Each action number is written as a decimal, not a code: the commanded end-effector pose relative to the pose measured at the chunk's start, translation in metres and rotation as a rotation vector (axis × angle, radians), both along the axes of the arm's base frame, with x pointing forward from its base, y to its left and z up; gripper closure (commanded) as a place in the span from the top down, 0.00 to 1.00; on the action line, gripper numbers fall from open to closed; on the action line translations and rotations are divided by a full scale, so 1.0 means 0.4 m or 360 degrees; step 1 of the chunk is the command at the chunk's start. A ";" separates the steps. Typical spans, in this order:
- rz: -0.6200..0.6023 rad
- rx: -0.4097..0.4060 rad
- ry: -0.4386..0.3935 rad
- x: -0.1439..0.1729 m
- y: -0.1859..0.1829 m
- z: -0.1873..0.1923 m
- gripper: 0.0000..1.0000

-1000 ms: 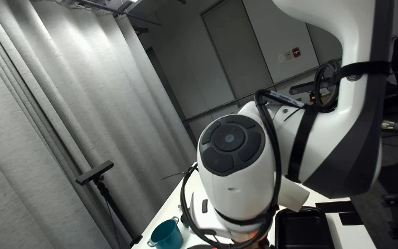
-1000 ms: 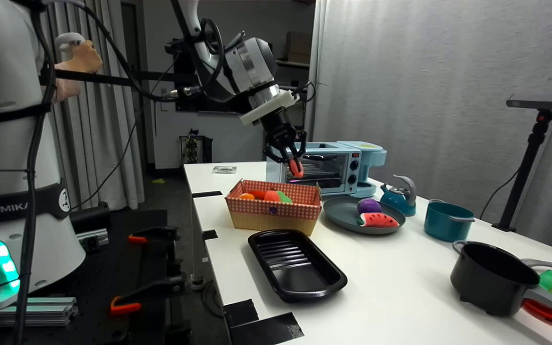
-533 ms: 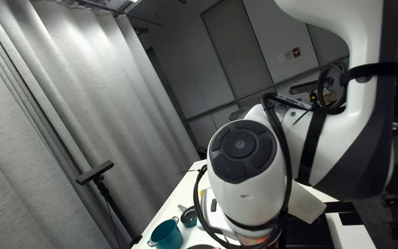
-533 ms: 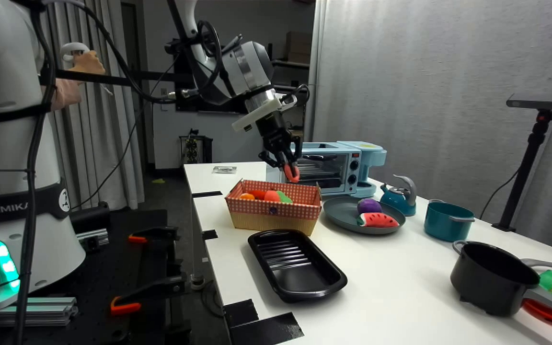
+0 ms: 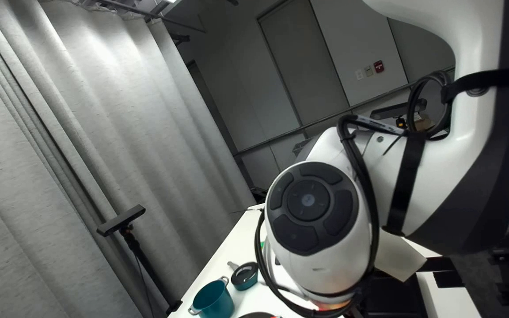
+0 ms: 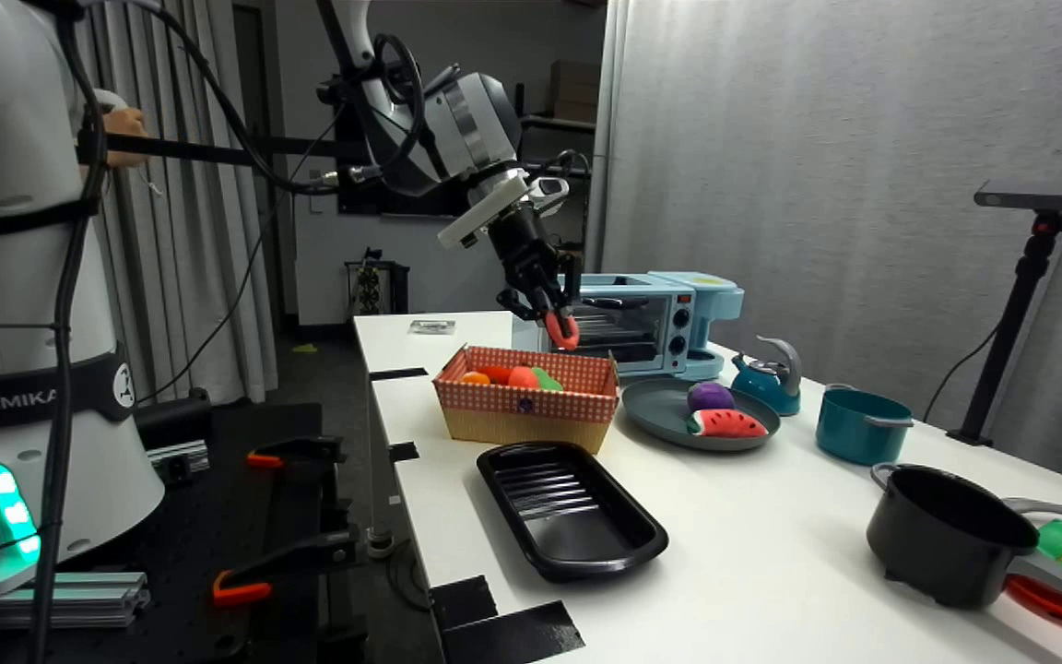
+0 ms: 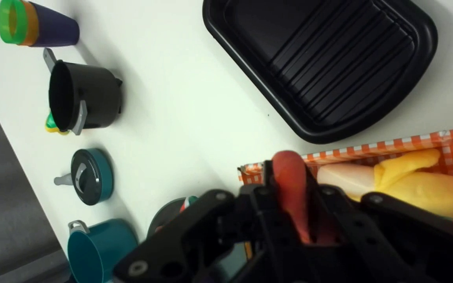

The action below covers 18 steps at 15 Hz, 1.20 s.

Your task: Get the orange object from the brown box and put it on the black tray

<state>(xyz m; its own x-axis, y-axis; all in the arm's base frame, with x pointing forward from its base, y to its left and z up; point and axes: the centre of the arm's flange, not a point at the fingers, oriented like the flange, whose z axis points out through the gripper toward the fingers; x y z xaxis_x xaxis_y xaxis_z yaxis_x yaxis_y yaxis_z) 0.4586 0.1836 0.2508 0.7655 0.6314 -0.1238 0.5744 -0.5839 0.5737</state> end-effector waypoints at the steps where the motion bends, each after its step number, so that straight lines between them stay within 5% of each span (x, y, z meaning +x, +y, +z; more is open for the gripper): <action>1: -0.0065 -0.0084 -0.0022 -0.028 0.005 0.019 0.04; 18: -0.0346 -0.0198 0.0026 -0.064 0.008 0.014 0.04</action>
<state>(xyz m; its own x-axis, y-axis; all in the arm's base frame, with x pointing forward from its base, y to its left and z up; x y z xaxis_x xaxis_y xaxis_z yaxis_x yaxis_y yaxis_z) 0.4399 0.1823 0.2472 0.8523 0.4773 -0.2140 0.4962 -0.6081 0.6197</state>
